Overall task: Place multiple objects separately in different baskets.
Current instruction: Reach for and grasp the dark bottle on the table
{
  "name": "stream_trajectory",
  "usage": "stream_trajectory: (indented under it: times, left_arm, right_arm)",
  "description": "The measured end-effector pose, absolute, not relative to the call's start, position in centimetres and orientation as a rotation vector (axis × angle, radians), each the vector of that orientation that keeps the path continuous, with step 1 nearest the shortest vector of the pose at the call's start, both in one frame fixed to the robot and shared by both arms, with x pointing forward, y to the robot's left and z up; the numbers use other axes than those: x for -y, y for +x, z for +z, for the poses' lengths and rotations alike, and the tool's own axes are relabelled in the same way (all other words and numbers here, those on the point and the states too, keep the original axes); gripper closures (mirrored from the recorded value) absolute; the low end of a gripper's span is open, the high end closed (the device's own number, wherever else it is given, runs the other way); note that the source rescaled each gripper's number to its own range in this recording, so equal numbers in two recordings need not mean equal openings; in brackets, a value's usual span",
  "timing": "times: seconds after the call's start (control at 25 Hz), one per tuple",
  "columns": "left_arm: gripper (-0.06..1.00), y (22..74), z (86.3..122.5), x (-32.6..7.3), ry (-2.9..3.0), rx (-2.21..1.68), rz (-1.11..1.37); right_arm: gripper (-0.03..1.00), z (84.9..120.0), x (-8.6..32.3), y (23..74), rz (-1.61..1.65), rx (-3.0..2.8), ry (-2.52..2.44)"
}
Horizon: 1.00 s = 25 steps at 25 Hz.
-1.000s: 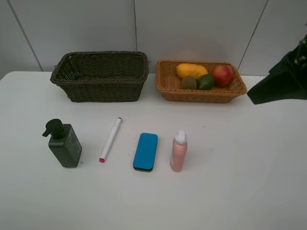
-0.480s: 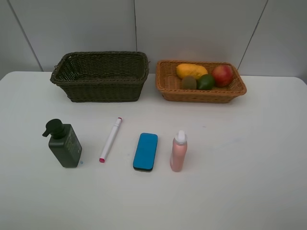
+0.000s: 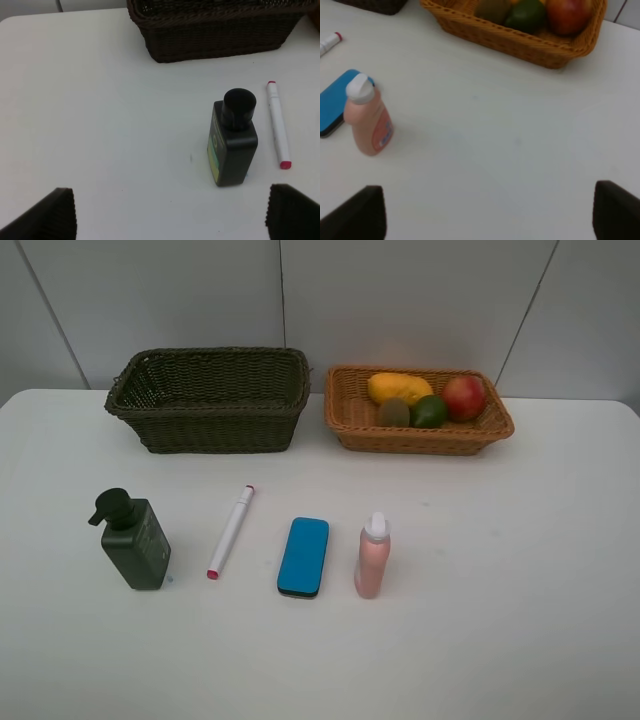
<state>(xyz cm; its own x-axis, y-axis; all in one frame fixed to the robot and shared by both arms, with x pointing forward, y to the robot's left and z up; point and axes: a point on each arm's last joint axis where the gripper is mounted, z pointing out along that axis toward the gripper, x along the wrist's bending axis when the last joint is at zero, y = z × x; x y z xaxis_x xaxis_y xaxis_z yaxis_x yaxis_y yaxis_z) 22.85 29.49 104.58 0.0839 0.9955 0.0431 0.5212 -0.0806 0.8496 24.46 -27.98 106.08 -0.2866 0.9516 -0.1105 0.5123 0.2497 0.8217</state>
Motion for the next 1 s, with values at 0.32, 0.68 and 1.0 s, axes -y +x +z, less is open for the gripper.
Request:
stream_trajectory:
  times: [0.32,0.68,1.0]
  left_arm:
    - [-0.06,22.9,104.6,-29.5,1.687,-1.514,0.891]
    - [-0.06,22.9,104.6,-29.5,1.687,-1.514,0.891]
    - [-0.06,22.9,104.6,-29.5,1.687,-1.514,0.891]
  right_arm:
    - [-0.03,105.9,28.3,22.9,0.937,-1.708,1.343]
    - [-0.03,105.9,28.5,22.9,0.925,-1.690,1.361]
    - [-0.03,105.9,28.5,22.9,0.923,-1.687,1.363]
